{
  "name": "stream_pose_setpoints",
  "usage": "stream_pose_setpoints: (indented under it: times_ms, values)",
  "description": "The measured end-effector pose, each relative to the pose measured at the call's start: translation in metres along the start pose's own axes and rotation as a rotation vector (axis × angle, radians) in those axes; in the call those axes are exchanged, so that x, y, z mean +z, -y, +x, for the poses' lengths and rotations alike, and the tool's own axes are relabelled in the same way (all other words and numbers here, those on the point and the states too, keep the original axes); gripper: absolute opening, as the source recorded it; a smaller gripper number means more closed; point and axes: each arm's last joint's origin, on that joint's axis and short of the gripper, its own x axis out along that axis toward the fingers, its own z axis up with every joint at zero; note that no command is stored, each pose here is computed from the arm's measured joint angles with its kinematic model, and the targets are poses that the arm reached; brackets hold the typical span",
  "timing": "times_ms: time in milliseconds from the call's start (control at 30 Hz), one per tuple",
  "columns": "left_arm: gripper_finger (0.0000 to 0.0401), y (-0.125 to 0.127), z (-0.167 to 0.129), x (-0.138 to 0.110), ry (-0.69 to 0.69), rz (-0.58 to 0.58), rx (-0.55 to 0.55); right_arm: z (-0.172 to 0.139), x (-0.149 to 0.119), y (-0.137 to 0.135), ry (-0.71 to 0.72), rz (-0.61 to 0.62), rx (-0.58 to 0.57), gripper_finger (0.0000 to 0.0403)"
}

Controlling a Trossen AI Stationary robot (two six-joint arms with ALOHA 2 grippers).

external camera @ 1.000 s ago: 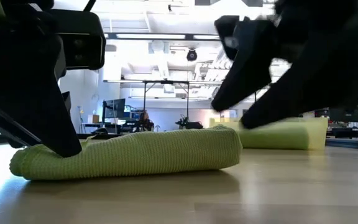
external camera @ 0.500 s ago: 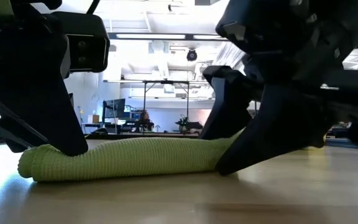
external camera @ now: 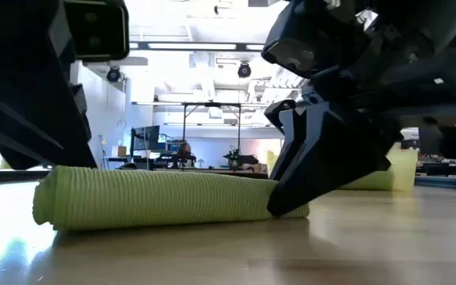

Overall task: Roll microfiber towels into tight, uniform cylinder then place into a basket
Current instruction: Roll the green microfiber towel

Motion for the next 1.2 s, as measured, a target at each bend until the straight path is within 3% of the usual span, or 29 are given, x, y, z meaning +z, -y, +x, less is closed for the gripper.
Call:
stream_pose_setpoints:
  times_ms: [200,400,567,667,1000,1200]
  values:
    - [0.0113,0.012,-0.017,-0.004,0.014,0.178,-0.013,0.002,0.000,0.010,-0.022,0.119,0.083,0.0008]
    - [0.0113,0.022,-0.023,-0.016,0.133,0.471,0.031,0.005,0.000,0.032,-0.065,0.378,0.229,0.0005]
    - [0.0118,0.022,-0.019,-0.024,0.169,0.518,0.088,0.007,-0.002,0.049,-0.146,0.640,0.379,0.0005]
    - [0.0132,0.023,-0.014,-0.025,0.166,0.577,0.101,0.007,-0.003,0.058,-0.178,0.734,0.432,0.0005]
    - [0.0174,0.018,0.009,-0.027,0.165,0.860,0.224,0.007,-0.003,0.062,-0.182,0.757,0.443,0.0006]
    - [0.0175,0.002,0.022,-0.028,0.135,0.849,0.316,0.007,-0.003,0.062,-0.178,0.756,0.439,0.0006]
